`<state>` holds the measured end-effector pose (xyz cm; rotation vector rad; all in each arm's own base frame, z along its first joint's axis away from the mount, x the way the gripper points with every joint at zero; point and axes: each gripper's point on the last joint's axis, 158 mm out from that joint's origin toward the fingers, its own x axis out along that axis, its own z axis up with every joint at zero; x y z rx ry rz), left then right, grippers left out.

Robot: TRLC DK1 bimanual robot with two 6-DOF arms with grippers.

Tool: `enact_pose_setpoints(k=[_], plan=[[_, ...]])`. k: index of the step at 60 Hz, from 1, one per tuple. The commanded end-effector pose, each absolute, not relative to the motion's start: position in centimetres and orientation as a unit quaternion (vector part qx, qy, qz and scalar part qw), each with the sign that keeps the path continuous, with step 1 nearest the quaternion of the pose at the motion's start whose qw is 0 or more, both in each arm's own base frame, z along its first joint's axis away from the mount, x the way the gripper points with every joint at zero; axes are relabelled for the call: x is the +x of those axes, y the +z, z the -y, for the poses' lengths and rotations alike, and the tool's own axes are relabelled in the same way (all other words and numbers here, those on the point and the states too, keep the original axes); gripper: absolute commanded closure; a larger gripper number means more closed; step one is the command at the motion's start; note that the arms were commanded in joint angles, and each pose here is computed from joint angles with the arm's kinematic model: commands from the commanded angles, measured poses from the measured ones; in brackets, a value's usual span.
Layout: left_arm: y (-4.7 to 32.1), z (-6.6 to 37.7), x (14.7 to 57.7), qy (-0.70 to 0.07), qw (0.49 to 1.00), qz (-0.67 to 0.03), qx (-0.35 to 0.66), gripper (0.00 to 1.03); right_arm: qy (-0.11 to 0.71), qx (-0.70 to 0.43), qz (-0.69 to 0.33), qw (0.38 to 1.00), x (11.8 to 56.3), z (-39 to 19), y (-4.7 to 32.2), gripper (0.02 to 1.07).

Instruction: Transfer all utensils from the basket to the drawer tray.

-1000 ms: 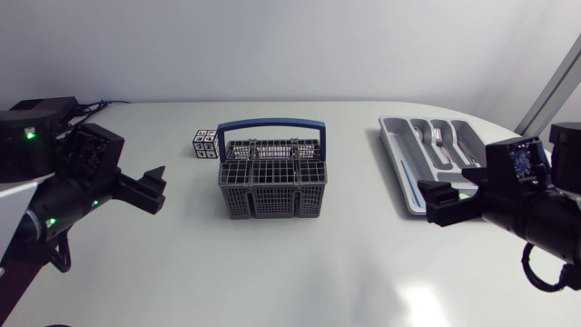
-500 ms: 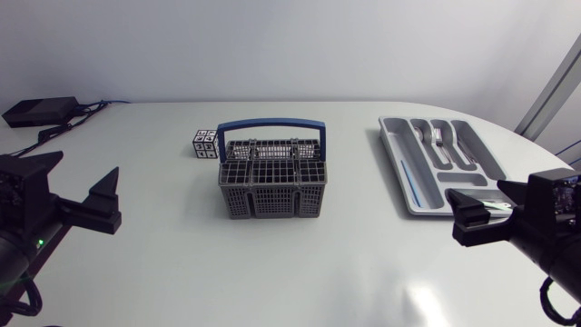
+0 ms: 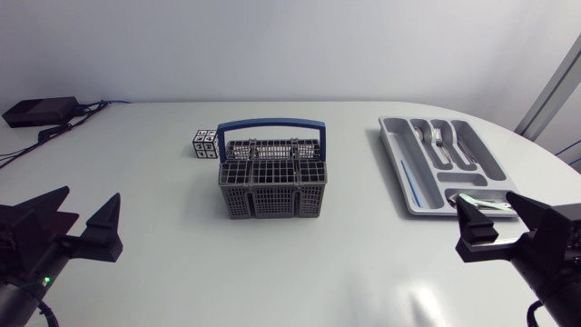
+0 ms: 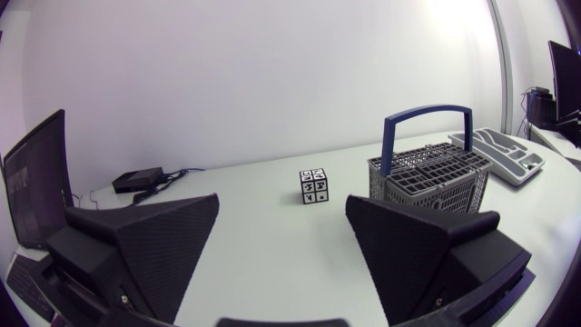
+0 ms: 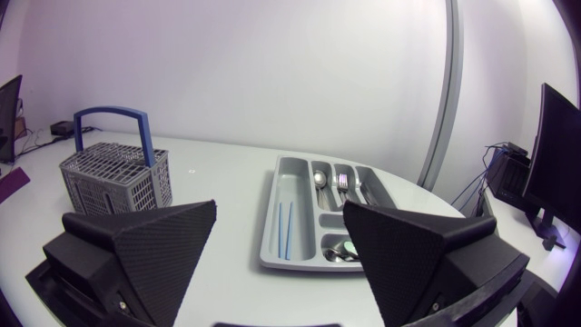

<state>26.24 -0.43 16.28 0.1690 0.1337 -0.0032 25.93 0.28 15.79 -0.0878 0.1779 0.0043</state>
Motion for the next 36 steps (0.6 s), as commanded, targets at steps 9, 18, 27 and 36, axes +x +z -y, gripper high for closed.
enact_pose_setpoints(k=[9,18,27,36], plan=[[14.1,0.3,25.7,-0.004,0.998,-0.056,0.027,0.06,-0.003,-0.011,-0.052,0.999,25.6,0.0,15.0,0.06],[13.1,0.3,25.5,-0.007,0.999,-0.048,0.0,0.06,-0.005,0.0,-0.028,1.0,25.4,0.2,14.9,0.06],[13.1,0.3,25.5,-0.007,0.999,-0.048,0.0,0.06,-0.005,0.0,-0.028,1.0,25.4,0.2,14.9,0.06],[13.1,0.3,25.5,-0.007,0.999,-0.048,0.0,0.06,-0.005,0.0,-0.028,1.0,25.4,0.2,14.9,0.06]])
